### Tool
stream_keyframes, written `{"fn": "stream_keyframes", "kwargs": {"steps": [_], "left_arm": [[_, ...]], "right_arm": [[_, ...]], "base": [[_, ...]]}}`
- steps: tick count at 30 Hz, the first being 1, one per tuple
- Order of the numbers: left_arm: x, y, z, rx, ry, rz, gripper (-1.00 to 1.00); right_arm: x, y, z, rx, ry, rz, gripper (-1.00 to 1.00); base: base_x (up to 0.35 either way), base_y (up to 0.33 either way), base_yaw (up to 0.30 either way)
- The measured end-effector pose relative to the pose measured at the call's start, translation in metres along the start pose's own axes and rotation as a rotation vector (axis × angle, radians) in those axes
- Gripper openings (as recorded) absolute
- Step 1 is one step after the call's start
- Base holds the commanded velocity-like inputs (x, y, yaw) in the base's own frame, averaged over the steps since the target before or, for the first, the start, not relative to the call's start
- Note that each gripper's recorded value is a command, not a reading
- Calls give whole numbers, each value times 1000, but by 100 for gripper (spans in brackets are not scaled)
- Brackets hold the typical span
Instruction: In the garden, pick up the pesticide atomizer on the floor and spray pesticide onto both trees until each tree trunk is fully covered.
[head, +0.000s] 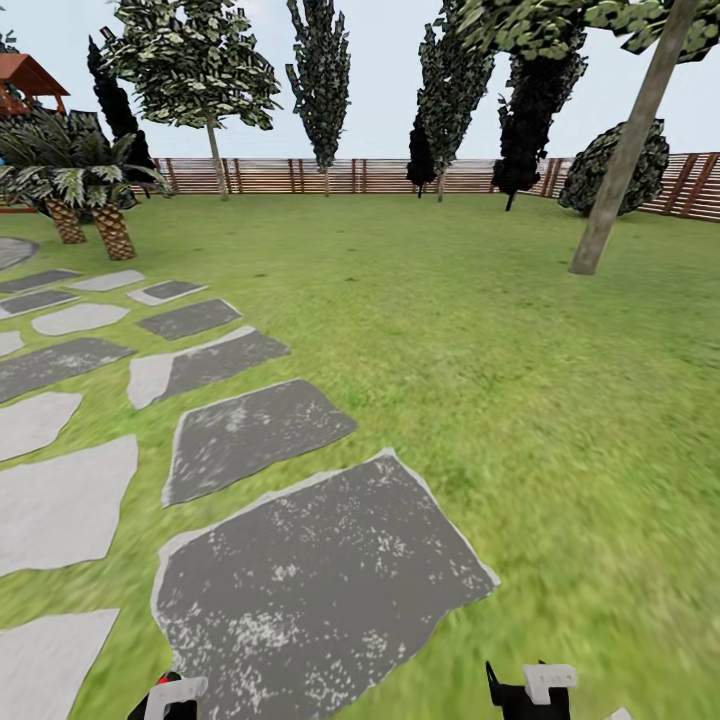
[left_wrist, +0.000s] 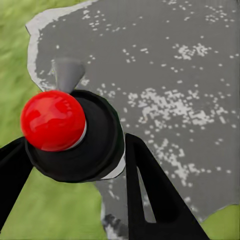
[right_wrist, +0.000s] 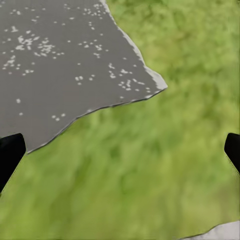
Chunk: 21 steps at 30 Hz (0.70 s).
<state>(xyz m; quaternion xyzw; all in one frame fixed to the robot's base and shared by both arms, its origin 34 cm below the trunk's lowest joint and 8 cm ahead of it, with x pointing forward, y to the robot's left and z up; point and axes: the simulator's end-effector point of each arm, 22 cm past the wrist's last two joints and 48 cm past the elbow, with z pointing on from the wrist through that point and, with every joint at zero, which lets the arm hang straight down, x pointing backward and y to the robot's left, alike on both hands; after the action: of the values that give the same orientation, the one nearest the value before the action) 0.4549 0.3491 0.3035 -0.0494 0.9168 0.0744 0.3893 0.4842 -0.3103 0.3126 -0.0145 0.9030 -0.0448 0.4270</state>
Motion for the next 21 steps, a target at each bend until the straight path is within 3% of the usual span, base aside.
{"fn": "stream_keyframes", "kwargs": {"steps": [10,21], "left_arm": [[0,0,0,0,0,1,-100],[0,0,0,1,0,1,-100]], "right_arm": [[0,0,0,-1,0,-1,100],[0,0,0,0,0,0,100]], "base": [[339,0,-14],[339,0,-261]]}}
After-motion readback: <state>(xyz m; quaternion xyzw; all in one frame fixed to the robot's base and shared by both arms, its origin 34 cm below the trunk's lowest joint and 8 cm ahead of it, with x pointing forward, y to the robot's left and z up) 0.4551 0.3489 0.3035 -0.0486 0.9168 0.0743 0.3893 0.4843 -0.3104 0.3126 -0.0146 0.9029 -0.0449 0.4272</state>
